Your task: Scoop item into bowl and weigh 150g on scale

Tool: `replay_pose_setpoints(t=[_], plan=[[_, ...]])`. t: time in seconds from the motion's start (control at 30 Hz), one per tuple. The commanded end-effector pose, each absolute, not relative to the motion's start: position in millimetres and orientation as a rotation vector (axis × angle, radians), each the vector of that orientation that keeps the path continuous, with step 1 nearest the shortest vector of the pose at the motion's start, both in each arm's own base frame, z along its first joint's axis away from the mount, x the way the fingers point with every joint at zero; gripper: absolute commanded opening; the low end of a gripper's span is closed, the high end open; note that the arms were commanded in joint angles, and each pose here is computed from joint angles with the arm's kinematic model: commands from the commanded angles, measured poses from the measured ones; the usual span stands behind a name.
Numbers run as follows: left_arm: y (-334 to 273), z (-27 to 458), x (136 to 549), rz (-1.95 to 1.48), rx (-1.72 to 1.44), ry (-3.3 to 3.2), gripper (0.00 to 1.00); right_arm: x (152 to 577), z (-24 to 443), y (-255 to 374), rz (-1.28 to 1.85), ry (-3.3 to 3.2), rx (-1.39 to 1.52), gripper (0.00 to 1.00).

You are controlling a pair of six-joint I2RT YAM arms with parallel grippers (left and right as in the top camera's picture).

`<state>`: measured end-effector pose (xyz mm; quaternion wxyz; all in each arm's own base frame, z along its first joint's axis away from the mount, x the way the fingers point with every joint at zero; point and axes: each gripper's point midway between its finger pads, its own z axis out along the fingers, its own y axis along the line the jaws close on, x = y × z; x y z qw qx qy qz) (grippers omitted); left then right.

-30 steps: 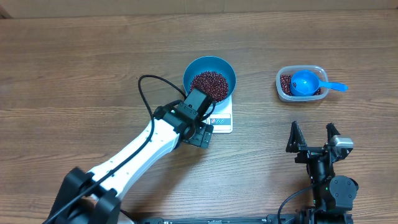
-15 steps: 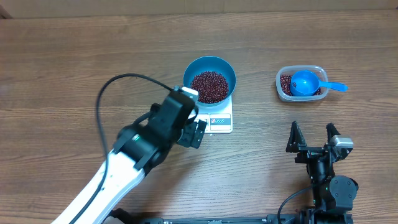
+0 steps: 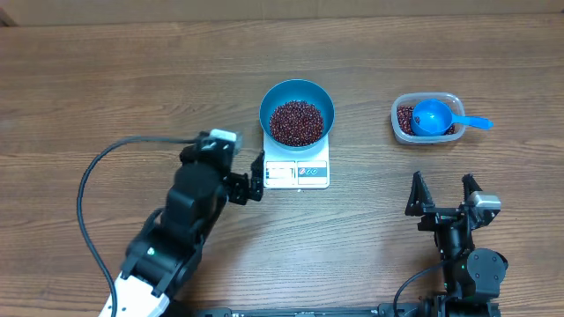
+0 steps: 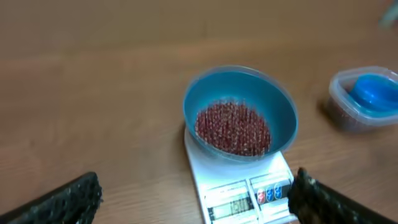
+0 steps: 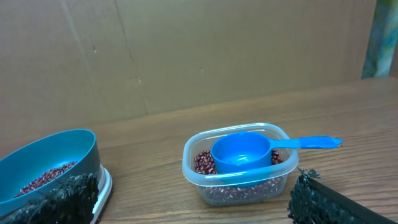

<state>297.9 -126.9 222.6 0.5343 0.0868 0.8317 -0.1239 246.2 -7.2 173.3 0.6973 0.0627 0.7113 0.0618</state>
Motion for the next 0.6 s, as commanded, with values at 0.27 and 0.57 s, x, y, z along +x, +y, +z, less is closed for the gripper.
replay_pose_setpoints(t=[0.27, 0.57], plan=[[-98, 193, 281, -0.386, 0.161, 1.755, 1.00, 246, 171, -7, 0.139, 1.583, 0.142, 1.00], [-81, 175, 267, -0.368, 0.121, 1.646, 1.00, 246, 171, -7, 0.139, 1.583, 0.142, 1.00]])
